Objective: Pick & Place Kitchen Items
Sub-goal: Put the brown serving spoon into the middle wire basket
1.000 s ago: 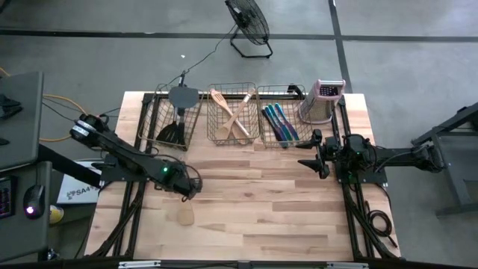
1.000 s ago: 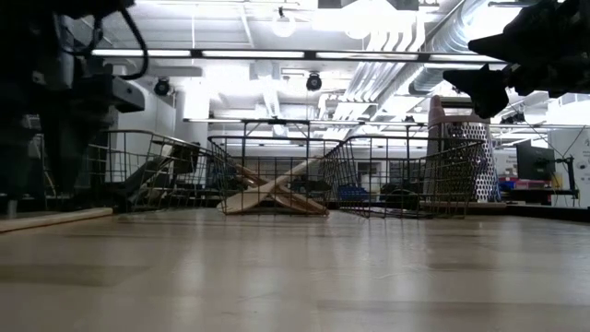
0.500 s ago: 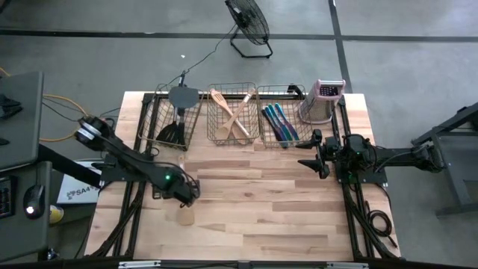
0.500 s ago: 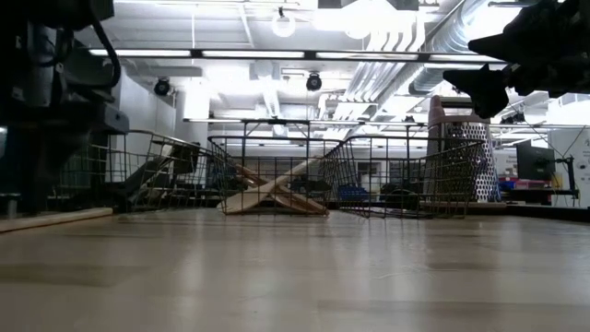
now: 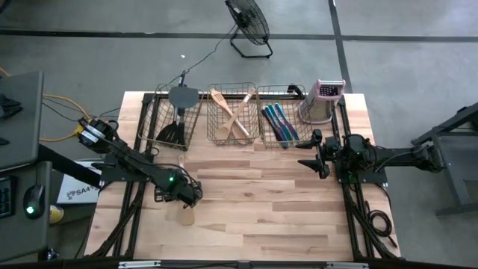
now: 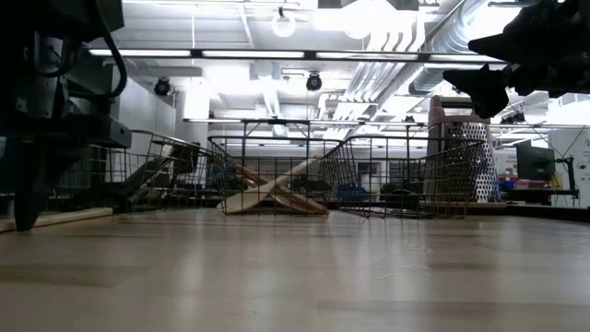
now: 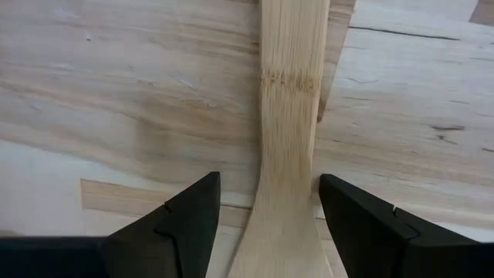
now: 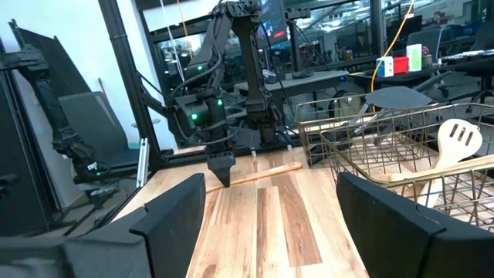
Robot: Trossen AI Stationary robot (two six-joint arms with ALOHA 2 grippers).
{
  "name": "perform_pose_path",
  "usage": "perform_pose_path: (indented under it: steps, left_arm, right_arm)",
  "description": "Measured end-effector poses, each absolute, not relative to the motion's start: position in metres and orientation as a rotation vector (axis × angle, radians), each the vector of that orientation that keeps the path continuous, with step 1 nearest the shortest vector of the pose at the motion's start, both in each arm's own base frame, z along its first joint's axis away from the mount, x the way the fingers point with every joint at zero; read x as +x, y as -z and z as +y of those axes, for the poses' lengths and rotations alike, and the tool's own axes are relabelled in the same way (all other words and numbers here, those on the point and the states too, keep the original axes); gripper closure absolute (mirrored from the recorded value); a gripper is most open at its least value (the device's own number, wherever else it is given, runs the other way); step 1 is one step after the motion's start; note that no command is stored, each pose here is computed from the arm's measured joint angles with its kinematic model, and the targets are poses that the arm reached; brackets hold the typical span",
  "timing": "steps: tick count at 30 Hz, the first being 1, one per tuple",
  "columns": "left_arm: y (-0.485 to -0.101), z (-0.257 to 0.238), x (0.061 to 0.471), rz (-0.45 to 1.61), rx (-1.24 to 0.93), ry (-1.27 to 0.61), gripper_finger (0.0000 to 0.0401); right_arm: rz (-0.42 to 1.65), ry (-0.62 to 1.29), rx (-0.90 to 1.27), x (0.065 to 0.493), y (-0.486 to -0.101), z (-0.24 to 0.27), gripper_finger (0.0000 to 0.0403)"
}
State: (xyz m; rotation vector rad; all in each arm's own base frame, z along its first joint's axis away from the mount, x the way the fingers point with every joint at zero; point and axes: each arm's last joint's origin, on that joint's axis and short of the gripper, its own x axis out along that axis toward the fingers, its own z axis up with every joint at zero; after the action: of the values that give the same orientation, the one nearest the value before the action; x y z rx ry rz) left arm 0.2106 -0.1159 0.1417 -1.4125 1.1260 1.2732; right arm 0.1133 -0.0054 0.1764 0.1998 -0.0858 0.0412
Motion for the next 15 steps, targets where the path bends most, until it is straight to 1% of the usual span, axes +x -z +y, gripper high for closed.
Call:
perform_pose_path:
  steps: [4,6,9,15]
  left_arm:
    - [-0.141,-0.112,0.214,1.169,-1.423,-1.270,0.0182]
    - [-0.140,-0.109,0.215,1.178,-1.423,-1.263,0.0191]
    - [-0.140,-0.106,0.217,1.190,-1.425,-1.250,0.0218]
    - [-0.140,-0.105,0.218,1.196,-1.419,-1.238,0.0291]
  right_arm:
    - [-0.086,-0.041,0.200,0.113,-0.176,-0.005,0.0117]
    - [-0.085,-0.041,0.200,0.113,-0.176,-0.005,0.0117]
    - [-0.085,-0.041,0.200,0.113,-0.176,-0.005,0.0117]
    - [-0.086,-0.040,0.200,0.113,-0.176,-0.005,0.0117]
